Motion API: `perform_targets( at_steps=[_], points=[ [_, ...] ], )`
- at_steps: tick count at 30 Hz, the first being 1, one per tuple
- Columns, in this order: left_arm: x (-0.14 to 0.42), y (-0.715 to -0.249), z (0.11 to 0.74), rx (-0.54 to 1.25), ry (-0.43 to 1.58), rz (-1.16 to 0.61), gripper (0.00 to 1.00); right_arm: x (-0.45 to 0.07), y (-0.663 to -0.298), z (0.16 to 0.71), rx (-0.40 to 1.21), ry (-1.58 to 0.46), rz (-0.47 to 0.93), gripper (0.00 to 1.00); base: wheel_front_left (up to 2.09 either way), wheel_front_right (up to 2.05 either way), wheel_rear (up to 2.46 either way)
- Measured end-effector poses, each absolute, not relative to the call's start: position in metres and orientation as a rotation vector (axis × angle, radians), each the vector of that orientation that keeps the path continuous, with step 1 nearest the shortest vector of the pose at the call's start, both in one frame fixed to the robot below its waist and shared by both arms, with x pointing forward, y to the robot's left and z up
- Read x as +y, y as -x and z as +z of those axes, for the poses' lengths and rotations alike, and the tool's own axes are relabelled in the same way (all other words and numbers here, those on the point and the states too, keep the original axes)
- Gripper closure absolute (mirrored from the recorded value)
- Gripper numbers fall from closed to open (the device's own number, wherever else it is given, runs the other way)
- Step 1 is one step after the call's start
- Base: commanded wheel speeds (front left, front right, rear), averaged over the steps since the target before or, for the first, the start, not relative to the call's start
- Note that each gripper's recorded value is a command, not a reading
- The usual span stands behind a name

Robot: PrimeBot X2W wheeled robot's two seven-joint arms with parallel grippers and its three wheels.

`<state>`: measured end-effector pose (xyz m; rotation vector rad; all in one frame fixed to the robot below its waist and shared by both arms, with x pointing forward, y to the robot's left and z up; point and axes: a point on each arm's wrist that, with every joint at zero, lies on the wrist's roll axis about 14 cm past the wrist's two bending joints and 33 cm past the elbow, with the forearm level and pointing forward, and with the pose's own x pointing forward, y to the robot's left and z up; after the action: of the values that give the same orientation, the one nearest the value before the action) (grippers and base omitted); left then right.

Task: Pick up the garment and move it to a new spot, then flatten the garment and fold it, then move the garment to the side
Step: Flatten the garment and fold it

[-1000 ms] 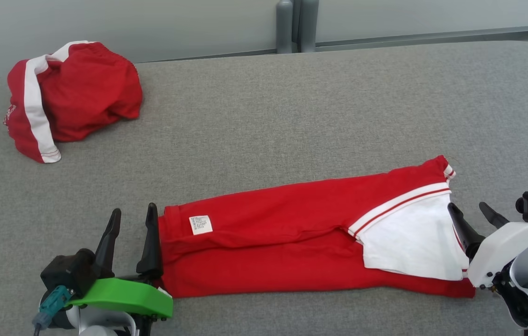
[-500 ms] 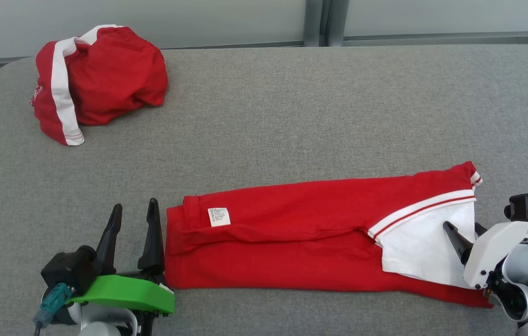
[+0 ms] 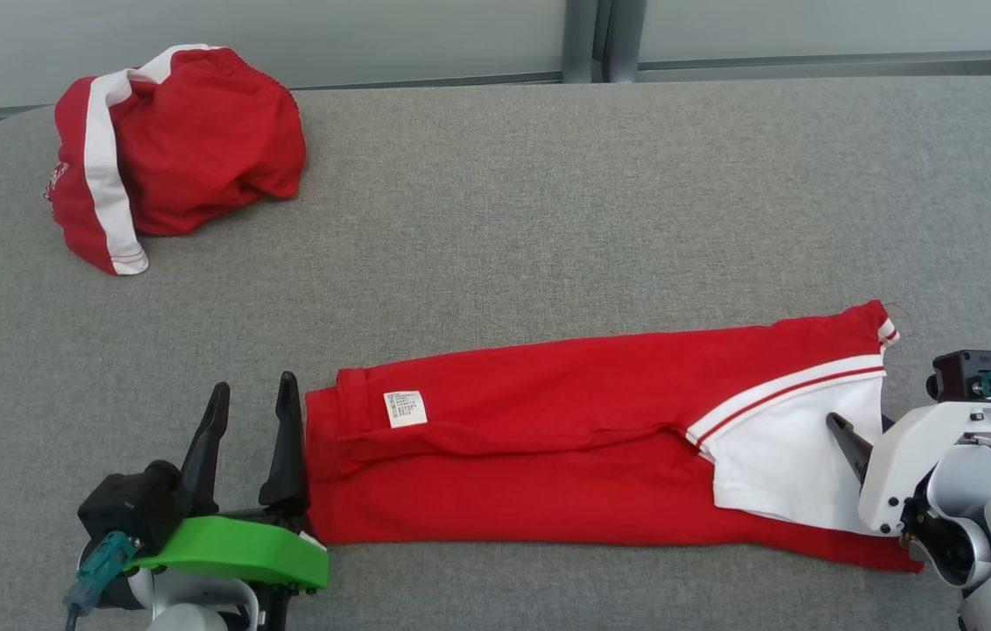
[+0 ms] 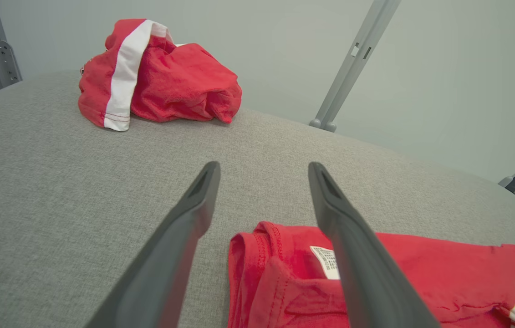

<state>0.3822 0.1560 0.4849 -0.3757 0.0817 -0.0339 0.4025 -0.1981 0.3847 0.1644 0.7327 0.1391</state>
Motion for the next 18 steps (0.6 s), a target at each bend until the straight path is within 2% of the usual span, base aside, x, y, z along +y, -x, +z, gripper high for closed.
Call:
perform_targets(
  at_steps=[1, 3, 4, 10, 18],
  points=[
    [0.156, -0.382, 0.485, 0.083, 0.376, -0.035, 0.0, -0.198, -0.403, 0.385, 0.734, -0.157, 0.142, 0.65, 0.0, 0.0, 0.0],
    [0.155, -0.383, 0.484, 0.085, 0.376, -0.036, 0.0, -0.196, -0.404, 0.384, 0.735, -0.148, 0.15, 0.94, 0.0, 0.0, 0.0],
    [0.155, -0.383, 0.484, 0.085, 0.376, -0.037, 0.0, -0.194, -0.404, 0.384, 0.737, -0.144, 0.154, 1.0, 0.0, 0.0, 0.0],
    [0.153, -0.384, 0.484, 0.087, 0.375, -0.044, 0.0, -0.197, -0.411, 0.392, 0.686, -0.139, 0.146, 1.0, 0.0, 0.0, 0.0],
    [0.146, -0.386, 0.486, 0.083, 0.378, -0.067, 0.0, -0.227, -0.415, 0.411, 0.622, -0.121, 0.086, 1.0, 0.0, 0.0, 0.0]
  ],
)
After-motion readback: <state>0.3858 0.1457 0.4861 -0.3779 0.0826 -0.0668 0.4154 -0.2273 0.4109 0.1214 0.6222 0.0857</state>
